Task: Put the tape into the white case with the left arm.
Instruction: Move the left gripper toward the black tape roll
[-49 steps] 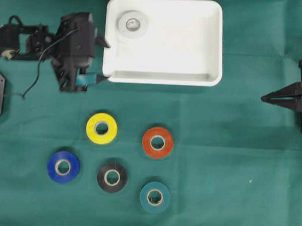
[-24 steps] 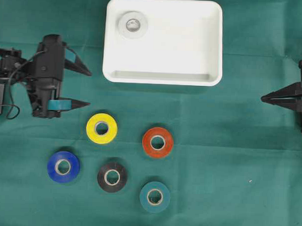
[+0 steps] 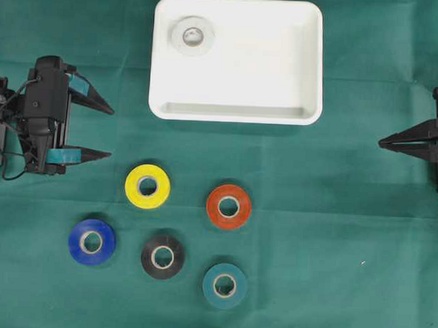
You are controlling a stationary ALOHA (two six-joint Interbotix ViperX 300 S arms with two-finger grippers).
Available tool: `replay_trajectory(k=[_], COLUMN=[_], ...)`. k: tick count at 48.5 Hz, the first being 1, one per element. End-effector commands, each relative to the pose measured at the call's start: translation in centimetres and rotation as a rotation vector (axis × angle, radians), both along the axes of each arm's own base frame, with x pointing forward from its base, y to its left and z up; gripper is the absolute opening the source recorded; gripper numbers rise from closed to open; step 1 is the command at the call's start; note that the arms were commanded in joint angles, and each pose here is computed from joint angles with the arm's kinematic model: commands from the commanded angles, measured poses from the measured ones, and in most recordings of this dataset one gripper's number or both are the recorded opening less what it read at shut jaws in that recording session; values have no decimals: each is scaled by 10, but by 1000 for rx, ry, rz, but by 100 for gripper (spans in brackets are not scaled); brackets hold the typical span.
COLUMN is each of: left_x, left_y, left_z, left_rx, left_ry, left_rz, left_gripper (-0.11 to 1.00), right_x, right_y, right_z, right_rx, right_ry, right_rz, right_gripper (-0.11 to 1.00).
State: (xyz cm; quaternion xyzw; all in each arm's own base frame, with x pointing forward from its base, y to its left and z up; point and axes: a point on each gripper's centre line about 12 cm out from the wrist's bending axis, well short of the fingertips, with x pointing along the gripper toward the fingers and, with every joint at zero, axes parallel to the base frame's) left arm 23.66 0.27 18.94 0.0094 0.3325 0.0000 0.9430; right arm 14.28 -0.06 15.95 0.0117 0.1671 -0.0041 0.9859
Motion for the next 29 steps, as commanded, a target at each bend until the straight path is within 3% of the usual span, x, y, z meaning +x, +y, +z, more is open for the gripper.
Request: replay_trajectory(k=[1,12,29], left_x=[3,4,16], left_y=[-1,-3,-32], left_z=[5,4,-2], left_rx=[-1,-1,0], left_ry=[-17,-15,23], left_rz=[-2,-10,-125], left_gripper=[96,96,96], right_x=[2,2,2], right_y=[0,0,0], right_z=[5,4,4], right_rx=[0,1,0], right_ry=[-15,-14,-14], right_rz=[0,0,0], right_gripper=[-9,-9,-9])
